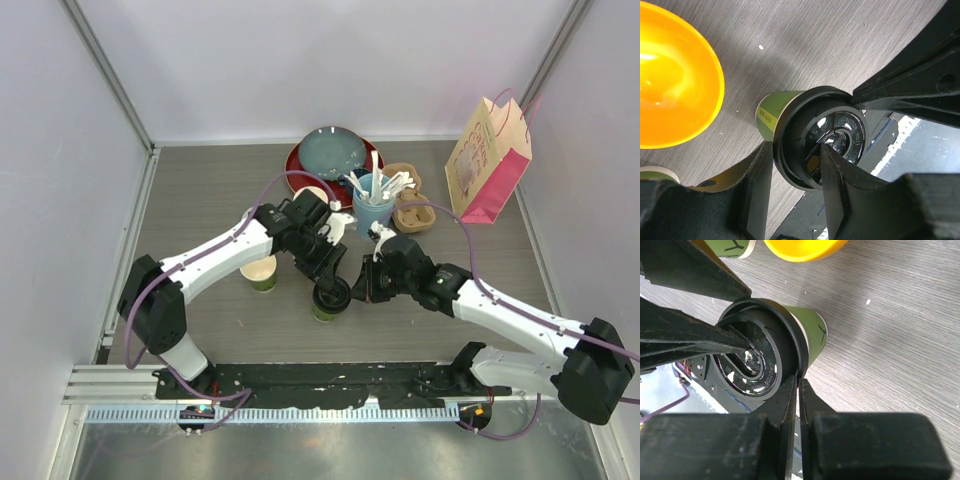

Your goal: Pack the takeout coffee

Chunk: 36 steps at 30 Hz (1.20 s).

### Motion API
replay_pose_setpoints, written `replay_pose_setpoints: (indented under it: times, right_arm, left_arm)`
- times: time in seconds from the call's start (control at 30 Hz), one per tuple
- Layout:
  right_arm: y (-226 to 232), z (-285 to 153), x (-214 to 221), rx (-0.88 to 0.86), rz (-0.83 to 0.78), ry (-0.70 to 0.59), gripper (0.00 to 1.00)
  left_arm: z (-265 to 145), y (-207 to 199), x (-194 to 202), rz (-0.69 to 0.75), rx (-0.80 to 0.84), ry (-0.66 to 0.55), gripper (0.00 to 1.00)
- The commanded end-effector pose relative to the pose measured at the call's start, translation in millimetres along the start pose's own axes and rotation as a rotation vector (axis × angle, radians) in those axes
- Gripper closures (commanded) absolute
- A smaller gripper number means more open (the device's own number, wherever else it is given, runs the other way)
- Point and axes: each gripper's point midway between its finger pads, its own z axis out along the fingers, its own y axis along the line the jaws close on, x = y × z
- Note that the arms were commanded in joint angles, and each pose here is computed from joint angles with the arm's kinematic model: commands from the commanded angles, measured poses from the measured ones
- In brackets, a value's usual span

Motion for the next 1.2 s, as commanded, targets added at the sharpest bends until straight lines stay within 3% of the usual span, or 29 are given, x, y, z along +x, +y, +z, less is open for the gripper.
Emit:
replay_pose_setpoints:
  times: [0.0, 0.47, 0.9, 1.17]
  right_arm:
    - [19, -20, -12, -0.016, -0.051, -0.030, 0.90]
    - [39, -26, -32, -0.028, -0.146, -0.074, 0.79]
    - [40, -23, -45, 0.000, -0.252, -0.114, 0.63]
    - [54, -12, -57, -0.039, -0.460, -0.123, 0.52]
  left_arm:
    - [3, 6, -25, 0.062, -0.021, -0.068, 0.55]
    - [-13, 17, -23, 0.096, -0.016, -0.112, 0.50]
    - [-33, -3, -22, 0.124, 0.079, -0.144, 0.33]
    - [-65, 11, -30, 0.066, 0.020, -0.168, 0.31]
